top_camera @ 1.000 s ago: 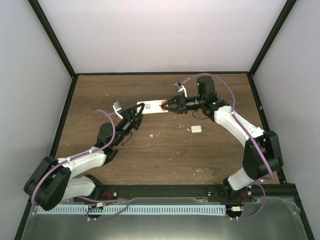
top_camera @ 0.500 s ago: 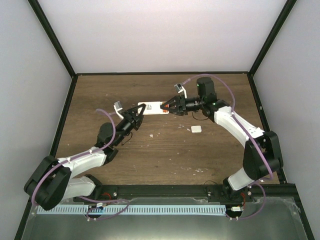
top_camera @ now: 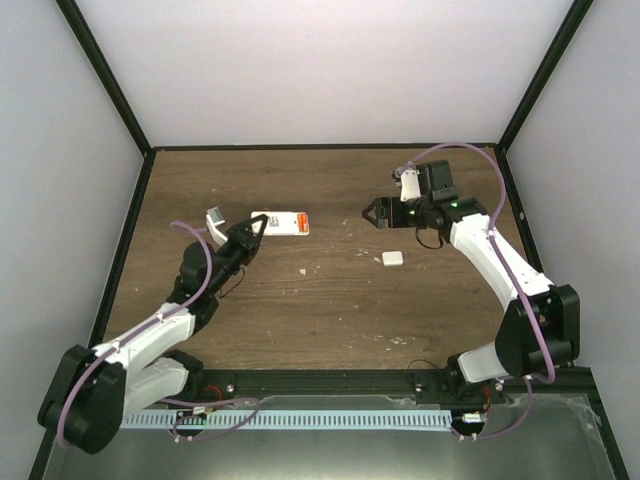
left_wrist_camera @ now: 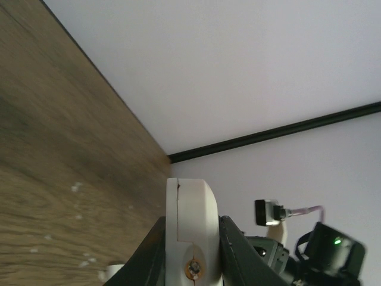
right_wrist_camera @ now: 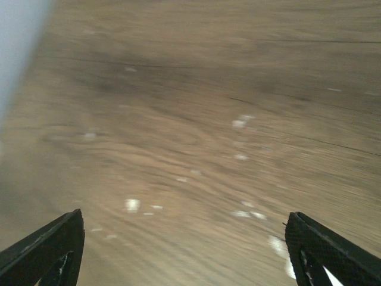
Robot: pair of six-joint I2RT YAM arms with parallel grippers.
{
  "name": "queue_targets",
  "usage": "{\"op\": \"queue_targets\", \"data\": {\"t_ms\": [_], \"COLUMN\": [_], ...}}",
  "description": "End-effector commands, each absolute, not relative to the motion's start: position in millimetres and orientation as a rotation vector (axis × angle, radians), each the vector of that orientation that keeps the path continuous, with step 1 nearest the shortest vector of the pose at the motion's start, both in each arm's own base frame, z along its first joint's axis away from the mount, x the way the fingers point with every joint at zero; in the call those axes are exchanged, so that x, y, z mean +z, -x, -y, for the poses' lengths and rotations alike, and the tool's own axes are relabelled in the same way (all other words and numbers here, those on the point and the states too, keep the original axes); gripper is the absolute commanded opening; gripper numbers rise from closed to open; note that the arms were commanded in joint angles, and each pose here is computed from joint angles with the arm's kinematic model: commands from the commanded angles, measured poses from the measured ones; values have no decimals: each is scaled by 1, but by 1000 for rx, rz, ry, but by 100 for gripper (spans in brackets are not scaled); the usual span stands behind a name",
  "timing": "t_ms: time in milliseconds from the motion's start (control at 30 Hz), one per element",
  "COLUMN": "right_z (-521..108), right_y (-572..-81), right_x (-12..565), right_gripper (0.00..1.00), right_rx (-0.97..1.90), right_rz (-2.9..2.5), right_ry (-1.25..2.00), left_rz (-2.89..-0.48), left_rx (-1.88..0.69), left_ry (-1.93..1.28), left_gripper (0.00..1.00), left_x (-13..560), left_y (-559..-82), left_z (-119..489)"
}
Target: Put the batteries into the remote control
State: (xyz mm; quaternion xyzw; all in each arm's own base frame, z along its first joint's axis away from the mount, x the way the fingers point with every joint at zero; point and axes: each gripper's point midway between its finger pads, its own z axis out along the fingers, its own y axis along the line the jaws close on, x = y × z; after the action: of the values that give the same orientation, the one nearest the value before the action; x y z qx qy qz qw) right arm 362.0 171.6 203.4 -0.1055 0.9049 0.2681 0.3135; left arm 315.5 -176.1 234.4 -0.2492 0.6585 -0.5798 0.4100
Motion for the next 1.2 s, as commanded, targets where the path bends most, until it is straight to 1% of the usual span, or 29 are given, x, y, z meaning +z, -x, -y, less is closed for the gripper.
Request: {"op": "queue_targets", "data": {"t_ms": [0,200,300,433,800,1067,1167], "right_z": [-114,-96,-88,-92,-114,-116,-119], "right_y": [-369,-359,-355,-349,-335,-334,-334], "right_x": [171,120,100,77,44,29,26], "right_gripper": [86,87,87,87,87,85,82], "right_rx": [231,114,56,77,198,121,115], "right_rz": [-2520,-2675,-2718,-2771,-2829,-2855,-2861], "right_ry": [259,153,131,134,149,176,197], "left_rz": [-1763,-1853,-1876,-1876,-1889,-1902,-1902], "left_rx": [-1227,-1112,-1144,-1185,-1218,-1217,-1218], "left_ry": [470,346,319,318,318,324,324], "left_gripper": [0,0,0,0,0,0,0], "left_x": [231,227,226,229,231,226,226], "left_y": [-312,-307,-305,-306,-311,-312,-313], "left_z": [168,167,173,178,185,185,185]}}
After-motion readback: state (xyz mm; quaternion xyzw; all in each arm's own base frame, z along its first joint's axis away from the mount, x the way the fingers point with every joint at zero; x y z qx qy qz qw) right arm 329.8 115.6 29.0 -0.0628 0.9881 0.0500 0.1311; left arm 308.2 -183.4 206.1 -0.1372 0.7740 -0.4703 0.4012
